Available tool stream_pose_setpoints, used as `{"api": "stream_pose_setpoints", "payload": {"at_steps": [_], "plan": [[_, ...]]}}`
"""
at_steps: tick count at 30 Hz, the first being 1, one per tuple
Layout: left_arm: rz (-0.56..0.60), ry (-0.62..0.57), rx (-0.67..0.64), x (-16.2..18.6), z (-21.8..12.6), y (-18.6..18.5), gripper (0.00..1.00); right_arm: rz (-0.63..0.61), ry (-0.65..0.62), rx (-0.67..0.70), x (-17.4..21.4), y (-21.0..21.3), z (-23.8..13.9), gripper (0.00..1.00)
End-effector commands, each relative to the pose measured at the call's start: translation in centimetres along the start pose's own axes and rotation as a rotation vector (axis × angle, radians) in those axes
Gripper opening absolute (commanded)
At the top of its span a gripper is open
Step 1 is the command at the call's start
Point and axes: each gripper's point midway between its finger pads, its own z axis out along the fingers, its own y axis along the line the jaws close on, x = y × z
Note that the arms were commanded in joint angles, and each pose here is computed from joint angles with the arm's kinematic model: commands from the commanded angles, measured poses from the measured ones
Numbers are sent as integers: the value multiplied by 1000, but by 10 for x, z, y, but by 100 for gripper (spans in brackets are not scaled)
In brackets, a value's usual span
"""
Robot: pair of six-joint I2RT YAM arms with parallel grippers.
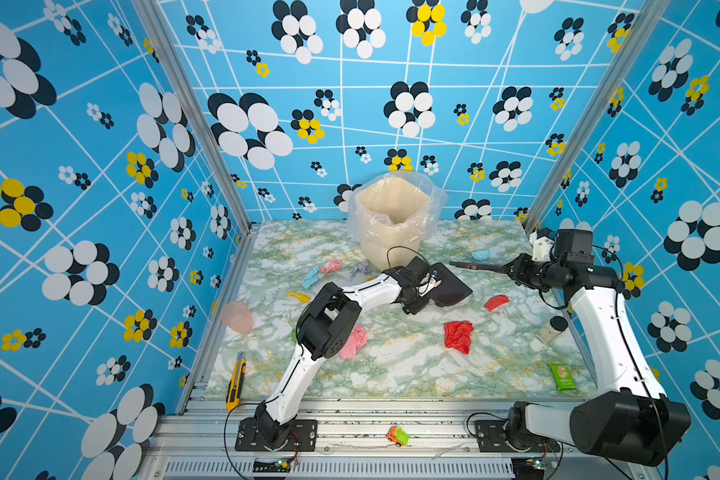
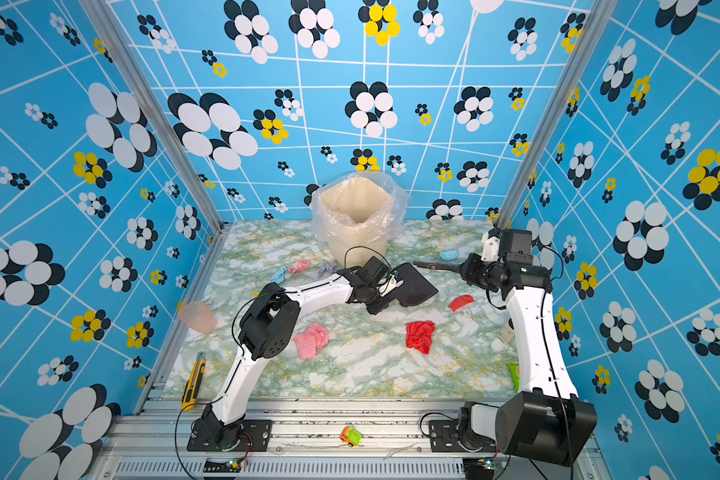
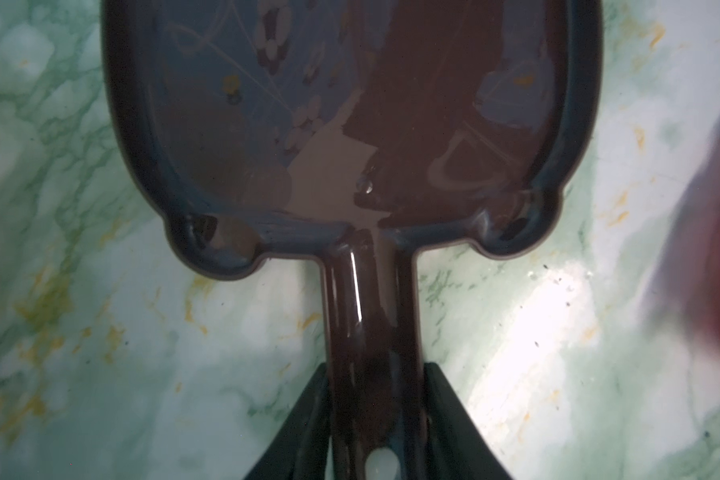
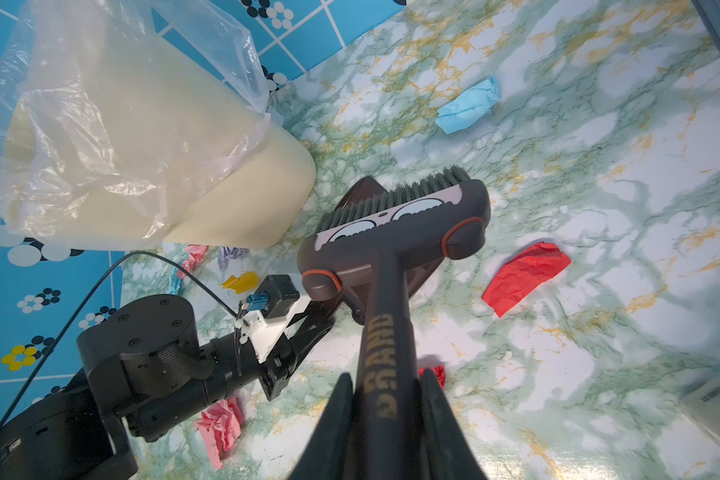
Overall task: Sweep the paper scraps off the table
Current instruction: 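Lift the dustpan with the left gripper while the right gripper holds the brush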
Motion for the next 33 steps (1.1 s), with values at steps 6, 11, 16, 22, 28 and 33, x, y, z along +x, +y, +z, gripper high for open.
{"api": "stream_pose_setpoints", "payload": {"at_steps": [6, 11, 16, 22, 28, 33], "plan": [[3, 94, 12, 29, 22, -7, 19, -19, -31, -21, -3, 4, -6, 0], [-9, 89, -1, 30, 23, -5, 17, -19, -30, -20, -3, 3, -6, 0], [-20, 70, 1, 28, 21, -6, 17, -24, -30, -17, -3, 3, -8, 0], [-30, 22, 15, 23, 14, -9, 12, -28, -32, -18, -3, 4, -10, 0], [-58, 2, 59, 18, 5, -12, 11, -31, -32, -22, -4, 6, -11, 0], [-100, 1, 102, 19, -12, -12, 4, -32, -41, -46, -8, 12, -15, 0]]}}
